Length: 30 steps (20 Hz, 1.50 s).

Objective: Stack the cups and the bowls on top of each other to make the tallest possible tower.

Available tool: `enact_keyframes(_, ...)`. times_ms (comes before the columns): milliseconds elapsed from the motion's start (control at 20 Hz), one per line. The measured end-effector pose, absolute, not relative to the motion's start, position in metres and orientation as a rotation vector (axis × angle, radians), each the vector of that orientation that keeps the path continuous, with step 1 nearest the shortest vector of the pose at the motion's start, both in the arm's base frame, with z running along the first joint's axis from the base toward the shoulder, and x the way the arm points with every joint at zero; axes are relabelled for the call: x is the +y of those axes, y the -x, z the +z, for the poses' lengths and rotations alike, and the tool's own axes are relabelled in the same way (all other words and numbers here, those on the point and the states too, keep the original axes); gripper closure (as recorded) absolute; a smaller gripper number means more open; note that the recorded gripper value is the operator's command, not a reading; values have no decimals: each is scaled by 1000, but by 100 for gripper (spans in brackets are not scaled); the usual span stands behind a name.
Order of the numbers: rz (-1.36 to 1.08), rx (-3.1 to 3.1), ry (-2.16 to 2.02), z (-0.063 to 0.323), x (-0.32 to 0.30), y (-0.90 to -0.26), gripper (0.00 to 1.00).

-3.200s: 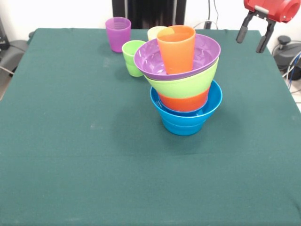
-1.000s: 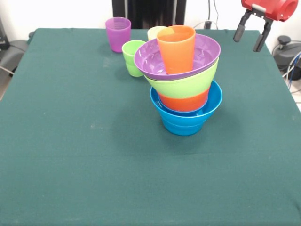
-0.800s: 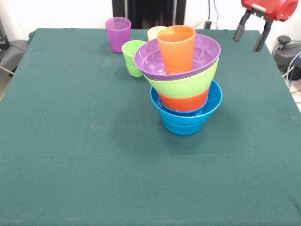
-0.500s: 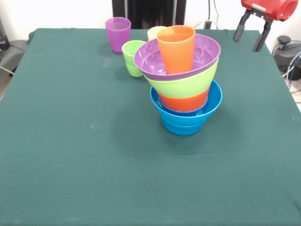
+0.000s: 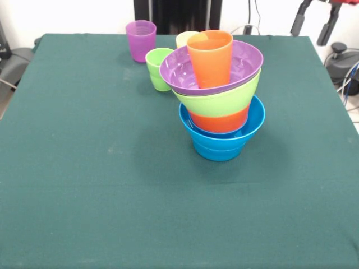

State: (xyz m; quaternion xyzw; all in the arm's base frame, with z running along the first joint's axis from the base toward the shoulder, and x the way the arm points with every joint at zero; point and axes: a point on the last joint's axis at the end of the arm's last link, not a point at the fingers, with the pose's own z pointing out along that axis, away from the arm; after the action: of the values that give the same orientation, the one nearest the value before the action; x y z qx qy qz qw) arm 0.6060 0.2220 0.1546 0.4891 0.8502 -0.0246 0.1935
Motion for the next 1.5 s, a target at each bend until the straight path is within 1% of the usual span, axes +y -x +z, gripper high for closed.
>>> enact_keyframes(100, -50, 2376, -1372, 164, 223, -608, 0)
enact_keyframes(150, -29, 2367, -1374, 175, 224, -610, 0)
enact_keyframes(300, -11, 2361, -1379, 185, 225, -612, 0)
enact_keyframes(350, 5, 2355, -1383, 195, 225, -613, 0)
enact_keyframes(600, 33, 2343, -1396, 212, 223, -615, 0)
enact_keyframes(650, 45, 2332, -1408, 220, 218, -616, 0)
enact_keyframes(850, 56, 2312, -1430, 232, 205, -616, 0)
enact_keyframes(1050, 62, 2278, -1479, 245, 177, -614, 0)
enact_keyframes(1300, 66, 2263, -1518, 251, 158, -608, 0)
enact_keyframes(1500, 75, 2258, -1572, 254, 131, -598, 0)
